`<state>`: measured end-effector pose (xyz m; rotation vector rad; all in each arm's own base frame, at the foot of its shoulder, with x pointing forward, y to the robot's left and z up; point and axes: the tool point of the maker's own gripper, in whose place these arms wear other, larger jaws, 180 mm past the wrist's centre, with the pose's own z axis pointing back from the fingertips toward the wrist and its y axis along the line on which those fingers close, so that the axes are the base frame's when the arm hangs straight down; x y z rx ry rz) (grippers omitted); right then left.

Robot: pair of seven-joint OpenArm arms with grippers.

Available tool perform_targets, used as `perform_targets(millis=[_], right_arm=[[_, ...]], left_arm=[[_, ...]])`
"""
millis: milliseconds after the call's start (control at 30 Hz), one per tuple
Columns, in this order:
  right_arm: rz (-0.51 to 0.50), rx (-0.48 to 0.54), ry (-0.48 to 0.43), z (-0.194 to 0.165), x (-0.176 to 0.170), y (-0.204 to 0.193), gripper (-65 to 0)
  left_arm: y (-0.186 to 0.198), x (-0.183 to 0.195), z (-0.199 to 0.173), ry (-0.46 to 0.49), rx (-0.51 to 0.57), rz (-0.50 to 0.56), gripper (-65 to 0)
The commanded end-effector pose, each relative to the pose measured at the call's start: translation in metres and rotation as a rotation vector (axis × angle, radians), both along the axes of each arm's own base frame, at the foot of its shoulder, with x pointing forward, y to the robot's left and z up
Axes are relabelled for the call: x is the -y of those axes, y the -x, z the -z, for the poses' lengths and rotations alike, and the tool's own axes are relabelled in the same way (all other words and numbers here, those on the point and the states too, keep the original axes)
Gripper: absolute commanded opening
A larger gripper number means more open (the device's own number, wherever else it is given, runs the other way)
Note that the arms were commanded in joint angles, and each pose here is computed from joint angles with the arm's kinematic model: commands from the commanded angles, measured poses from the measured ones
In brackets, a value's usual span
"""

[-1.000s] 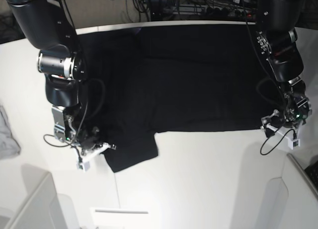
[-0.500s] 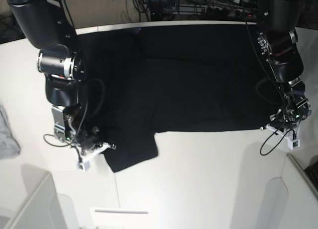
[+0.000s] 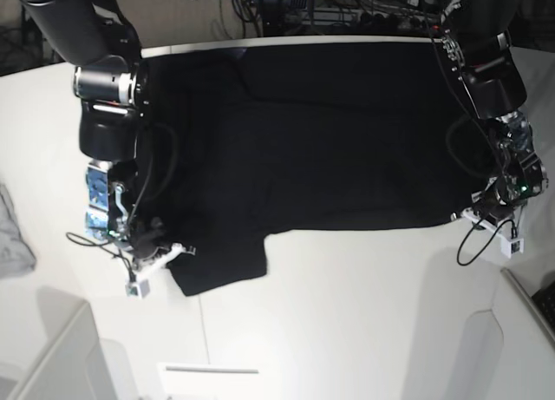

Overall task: Fold the T-shirt properly
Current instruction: 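Lift the hem with both grippers and fold it onto the collar edge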

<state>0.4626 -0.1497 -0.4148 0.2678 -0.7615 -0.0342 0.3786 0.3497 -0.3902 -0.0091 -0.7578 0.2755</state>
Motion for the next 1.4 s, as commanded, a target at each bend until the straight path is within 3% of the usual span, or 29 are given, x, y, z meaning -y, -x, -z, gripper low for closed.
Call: perform_targets(millis=[0,100,500,667,900,1133,1367], right_arm=[[0.006,0.077,0.004,-0.027,0.005,-0.018,-65.0],[-0.001,0.085,0.018,-0.032,0.006,-0.014,-65.0],[-0.023,0.109,0.077,-0.047,0.012,0.01,-65.0],[-0.03,0.11,0.094,-0.049,0.013,0.02,-65.0],[-0.001,0.104,0.101,-0.054,0.024,0.032,-65.0],[0.019,0.109,0.119,-0.056,0.035,0.045,-65.0],[0.009,0.101,0.146,-0.057,0.036,0.064,-65.0]], left_arm=[[-0.009,-0.007,-0.021,-0.006,0.057,-0.007,-65.0],[-0.004,-0.006,-0.029,0.007,0.068,0.002,-65.0],[0.023,0.004,-0.045,-0.089,0.084,0.069,-65.0],[0.04,-0.011,-0.06,-0.122,0.118,0.029,-65.0],[0.056,-0.007,-0.063,-0.161,0.114,0.055,-65.0],[0.074,0.017,-0.062,-0.021,0.157,0.09,-65.0],[0.097,0.015,-0.069,-0.059,0.155,0.092,-65.0]])
